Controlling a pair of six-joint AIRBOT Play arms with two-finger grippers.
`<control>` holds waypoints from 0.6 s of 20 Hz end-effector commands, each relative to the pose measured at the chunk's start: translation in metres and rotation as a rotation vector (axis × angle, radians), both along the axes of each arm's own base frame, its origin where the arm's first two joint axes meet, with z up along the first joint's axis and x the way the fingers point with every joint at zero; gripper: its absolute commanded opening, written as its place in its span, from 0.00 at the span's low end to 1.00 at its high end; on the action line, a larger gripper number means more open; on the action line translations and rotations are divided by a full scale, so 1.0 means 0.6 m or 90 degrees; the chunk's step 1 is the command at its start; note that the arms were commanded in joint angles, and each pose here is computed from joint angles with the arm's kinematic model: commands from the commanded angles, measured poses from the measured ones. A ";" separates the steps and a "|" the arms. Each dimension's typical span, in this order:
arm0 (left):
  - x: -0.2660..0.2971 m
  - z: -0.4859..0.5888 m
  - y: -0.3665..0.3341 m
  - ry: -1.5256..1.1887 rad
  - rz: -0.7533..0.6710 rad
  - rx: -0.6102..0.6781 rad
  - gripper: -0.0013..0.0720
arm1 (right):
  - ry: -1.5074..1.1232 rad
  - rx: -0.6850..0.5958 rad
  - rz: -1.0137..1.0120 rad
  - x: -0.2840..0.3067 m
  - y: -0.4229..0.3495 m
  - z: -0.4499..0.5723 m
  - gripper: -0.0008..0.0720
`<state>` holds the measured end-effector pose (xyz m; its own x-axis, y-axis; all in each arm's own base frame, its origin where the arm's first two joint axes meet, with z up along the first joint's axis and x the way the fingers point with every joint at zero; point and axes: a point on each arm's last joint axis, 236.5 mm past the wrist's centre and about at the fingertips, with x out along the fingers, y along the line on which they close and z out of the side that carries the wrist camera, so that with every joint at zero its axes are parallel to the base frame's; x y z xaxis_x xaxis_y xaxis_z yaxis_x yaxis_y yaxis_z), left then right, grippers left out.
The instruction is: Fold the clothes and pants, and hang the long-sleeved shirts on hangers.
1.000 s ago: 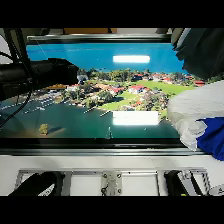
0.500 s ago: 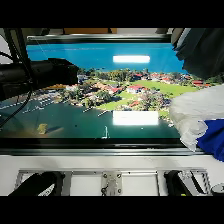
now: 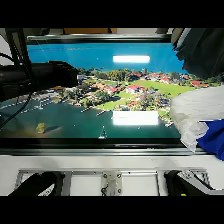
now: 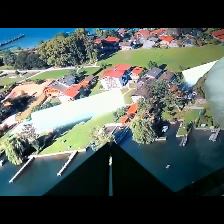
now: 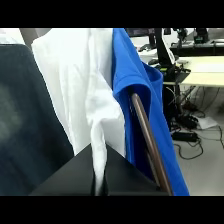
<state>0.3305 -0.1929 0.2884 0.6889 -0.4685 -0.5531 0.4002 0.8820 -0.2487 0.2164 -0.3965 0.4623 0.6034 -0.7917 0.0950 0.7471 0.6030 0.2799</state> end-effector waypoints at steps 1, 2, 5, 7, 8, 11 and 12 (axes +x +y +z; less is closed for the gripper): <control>-0.006 -0.010 0.001 0.017 -0.003 0.007 0.03 | -0.007 0.024 -0.007 0.004 -0.017 -0.013 0.02; -0.006 -0.010 0.001 0.017 -0.003 0.007 0.03 | -0.001 0.026 -0.009 0.004 -0.019 -0.017 0.02; -0.006 -0.010 -0.001 0.017 -0.004 0.006 0.03 | 0.019 0.039 -0.009 0.006 -0.024 -0.033 0.02; -0.009 -0.010 -0.005 0.017 -0.010 0.007 0.03 | 0.062 0.054 -0.021 0.002 -0.031 -0.059 0.02; -0.009 -0.010 -0.006 0.017 -0.010 0.007 0.03 | 0.087 0.063 -0.026 -0.001 -0.033 -0.073 0.02; -0.009 -0.010 -0.005 0.017 -0.010 0.007 0.03 | 0.111 0.068 -0.033 -0.007 -0.030 -0.081 0.03; -0.009 -0.010 -0.006 0.017 -0.010 0.007 0.03 | 0.109 0.062 -0.034 -0.009 -0.027 -0.075 0.13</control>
<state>0.3251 -0.1961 0.2827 0.6667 -0.4734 -0.5757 0.4069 0.8783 -0.2510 0.2147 -0.4144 0.4184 0.5709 -0.8179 -0.0714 0.8078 0.5439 0.2274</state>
